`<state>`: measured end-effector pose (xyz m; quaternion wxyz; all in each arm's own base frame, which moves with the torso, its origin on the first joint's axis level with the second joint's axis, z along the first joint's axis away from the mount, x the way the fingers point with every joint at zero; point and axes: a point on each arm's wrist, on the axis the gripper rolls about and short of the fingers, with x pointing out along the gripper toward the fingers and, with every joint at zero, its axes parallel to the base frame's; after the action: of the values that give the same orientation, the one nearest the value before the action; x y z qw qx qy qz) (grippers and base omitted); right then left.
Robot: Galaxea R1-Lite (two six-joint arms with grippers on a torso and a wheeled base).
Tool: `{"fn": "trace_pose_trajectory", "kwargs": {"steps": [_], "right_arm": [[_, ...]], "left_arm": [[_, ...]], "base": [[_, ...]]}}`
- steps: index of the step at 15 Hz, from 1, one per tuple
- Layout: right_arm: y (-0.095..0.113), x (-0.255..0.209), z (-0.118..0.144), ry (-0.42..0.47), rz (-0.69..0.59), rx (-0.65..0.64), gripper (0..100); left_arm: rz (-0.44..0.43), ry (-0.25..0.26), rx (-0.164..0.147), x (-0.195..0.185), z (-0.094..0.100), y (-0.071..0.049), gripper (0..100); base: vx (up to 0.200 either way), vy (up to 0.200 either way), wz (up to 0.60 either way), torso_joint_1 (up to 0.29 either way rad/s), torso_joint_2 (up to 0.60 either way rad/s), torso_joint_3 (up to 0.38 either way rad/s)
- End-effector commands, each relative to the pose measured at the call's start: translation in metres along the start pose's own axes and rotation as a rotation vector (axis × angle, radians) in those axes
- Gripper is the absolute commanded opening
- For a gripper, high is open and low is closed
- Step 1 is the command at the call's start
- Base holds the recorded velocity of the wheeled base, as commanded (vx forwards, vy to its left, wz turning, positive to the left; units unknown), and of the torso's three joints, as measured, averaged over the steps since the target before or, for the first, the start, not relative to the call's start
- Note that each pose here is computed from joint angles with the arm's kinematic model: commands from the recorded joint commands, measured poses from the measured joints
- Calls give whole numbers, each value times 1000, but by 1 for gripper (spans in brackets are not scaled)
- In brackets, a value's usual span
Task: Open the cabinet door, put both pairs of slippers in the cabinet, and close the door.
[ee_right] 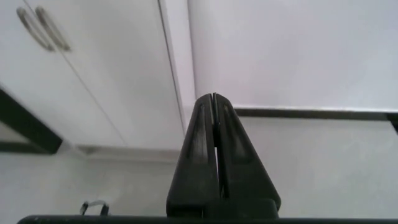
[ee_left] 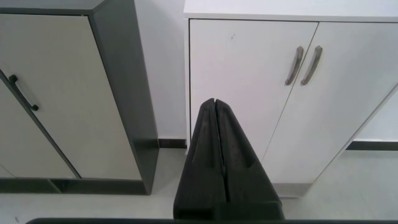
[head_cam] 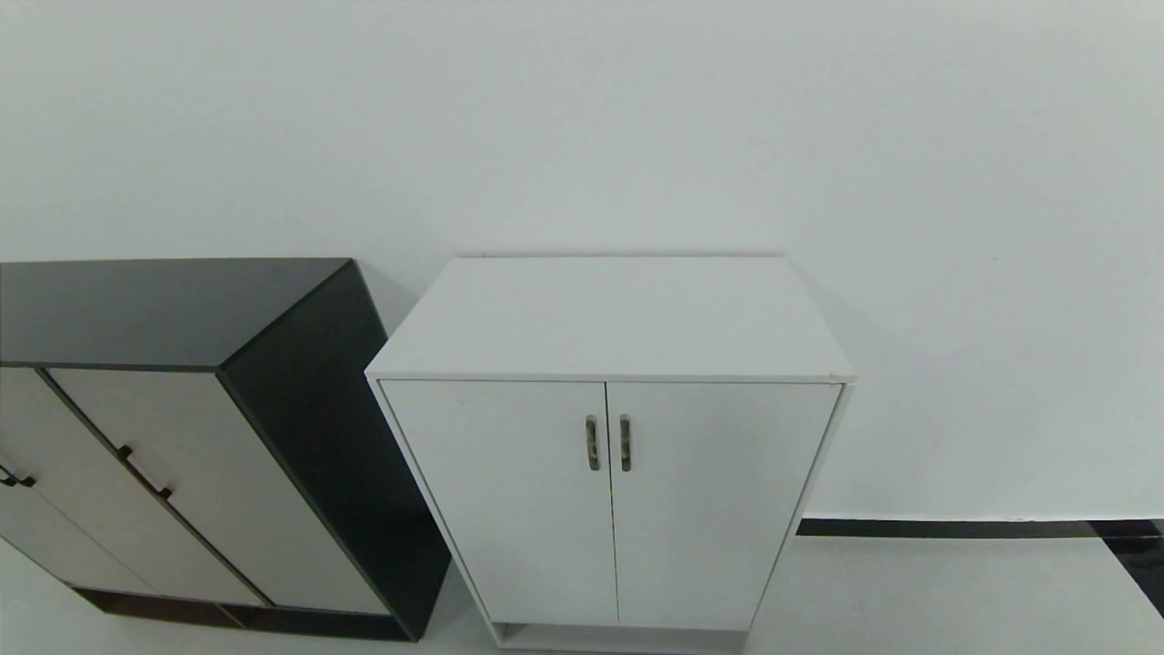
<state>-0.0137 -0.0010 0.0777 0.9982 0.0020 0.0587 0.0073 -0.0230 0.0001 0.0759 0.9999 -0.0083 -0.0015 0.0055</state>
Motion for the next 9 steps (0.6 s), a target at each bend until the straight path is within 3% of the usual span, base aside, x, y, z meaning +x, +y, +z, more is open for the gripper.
{"fn": "trace_pose_trajectory", "kwargs": {"steps": [1, 3, 9], "right_arm": [[0, -5, -2, -67, -18, 3, 0], [1, -8, -3, -115, -34, 5, 0], [1, -9, -3, -119, -39, 8, 0]], "left_arm": [[0, 1, 0, 0, 0, 0, 0], [0, 1, 0, 0, 0, 0, 0], [-2, 1, 9, 0, 0, 0, 0]], "base": [[0, 0, 0, 0, 0, 0], [0, 0, 0, 0, 0, 0], [0, 0, 0, 0, 0, 0]]}}
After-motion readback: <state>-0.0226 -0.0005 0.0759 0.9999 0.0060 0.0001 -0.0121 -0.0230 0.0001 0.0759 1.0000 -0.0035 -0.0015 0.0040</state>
